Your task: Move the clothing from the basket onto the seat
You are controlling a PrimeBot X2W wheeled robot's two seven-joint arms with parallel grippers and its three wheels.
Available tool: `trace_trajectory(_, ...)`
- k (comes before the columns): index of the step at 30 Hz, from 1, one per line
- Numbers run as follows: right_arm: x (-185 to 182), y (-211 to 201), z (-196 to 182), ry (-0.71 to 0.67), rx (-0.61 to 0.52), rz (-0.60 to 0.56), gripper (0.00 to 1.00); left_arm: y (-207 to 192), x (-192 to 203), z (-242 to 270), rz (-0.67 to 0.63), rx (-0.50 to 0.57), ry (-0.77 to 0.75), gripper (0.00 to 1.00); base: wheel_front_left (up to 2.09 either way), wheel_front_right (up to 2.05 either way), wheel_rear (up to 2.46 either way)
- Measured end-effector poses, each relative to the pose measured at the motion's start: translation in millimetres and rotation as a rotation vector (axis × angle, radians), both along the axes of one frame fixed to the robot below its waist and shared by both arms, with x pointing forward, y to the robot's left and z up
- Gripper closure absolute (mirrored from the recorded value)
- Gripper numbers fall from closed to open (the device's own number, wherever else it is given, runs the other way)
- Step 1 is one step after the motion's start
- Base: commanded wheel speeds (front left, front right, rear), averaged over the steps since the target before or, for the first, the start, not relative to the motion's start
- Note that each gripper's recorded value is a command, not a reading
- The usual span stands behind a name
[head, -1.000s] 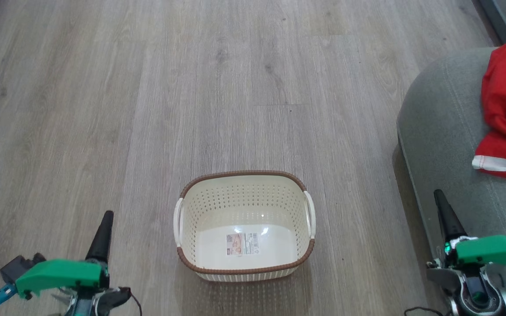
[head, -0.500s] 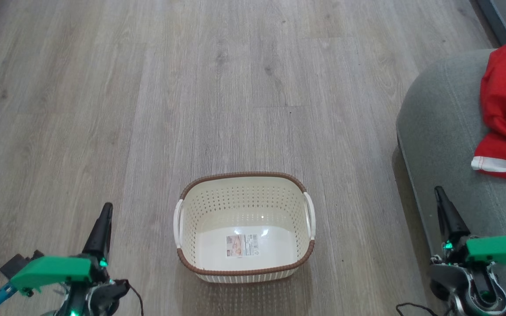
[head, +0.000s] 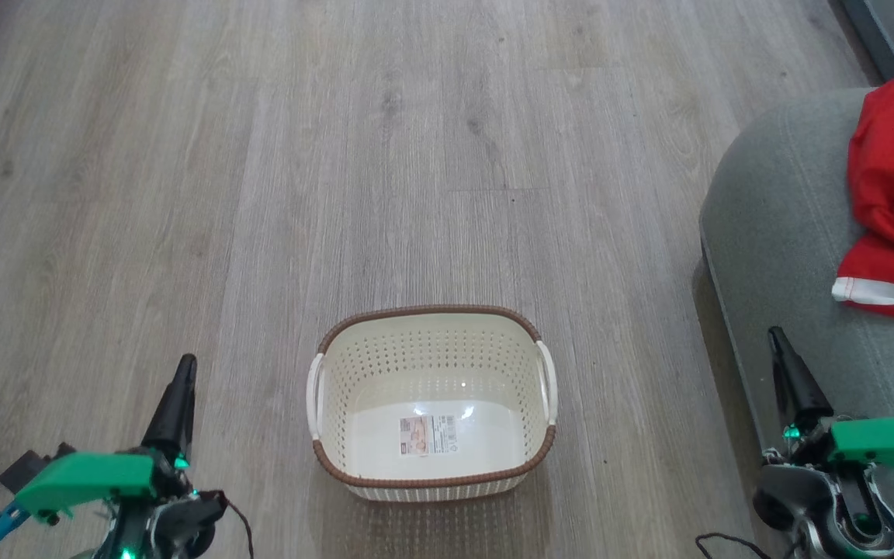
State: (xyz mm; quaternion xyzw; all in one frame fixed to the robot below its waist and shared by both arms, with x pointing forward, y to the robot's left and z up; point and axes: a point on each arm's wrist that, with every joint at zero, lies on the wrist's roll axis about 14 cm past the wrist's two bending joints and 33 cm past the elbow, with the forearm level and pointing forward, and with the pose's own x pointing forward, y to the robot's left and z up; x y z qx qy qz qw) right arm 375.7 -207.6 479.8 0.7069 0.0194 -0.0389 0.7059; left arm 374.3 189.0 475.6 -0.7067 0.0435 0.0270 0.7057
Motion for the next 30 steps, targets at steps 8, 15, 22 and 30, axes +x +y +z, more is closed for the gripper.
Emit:
trace_trajectory(8,0.0,0.1,0.0,0.0,0.0,0.0,1.0,0.1,0.0,0.0,0.001,0.0,0.0,1.0,0.0,0.0,0.0)
trace_trajectory(15,0.0,0.0,0.0,0.0,0.0,0.0,1.0,0.2,0.0,0.0,0.001,0.0,0.0,1.0,0.0,0.0,0.0)
trace_trajectory(22,0.0,0.1,0.0,0.0,0.0,0.0,1.0,0.2,0.0,0.1,0.001,0.0,0.0,1.0,0.0,0.0,0.0)
trace_trajectory(30,0.0,0.1,0.0,0.0,0.0,0.0,1.0,0.2,0.0,0.1,0.001,0.0,0.0,1.0,0.0,0.0,0.0)
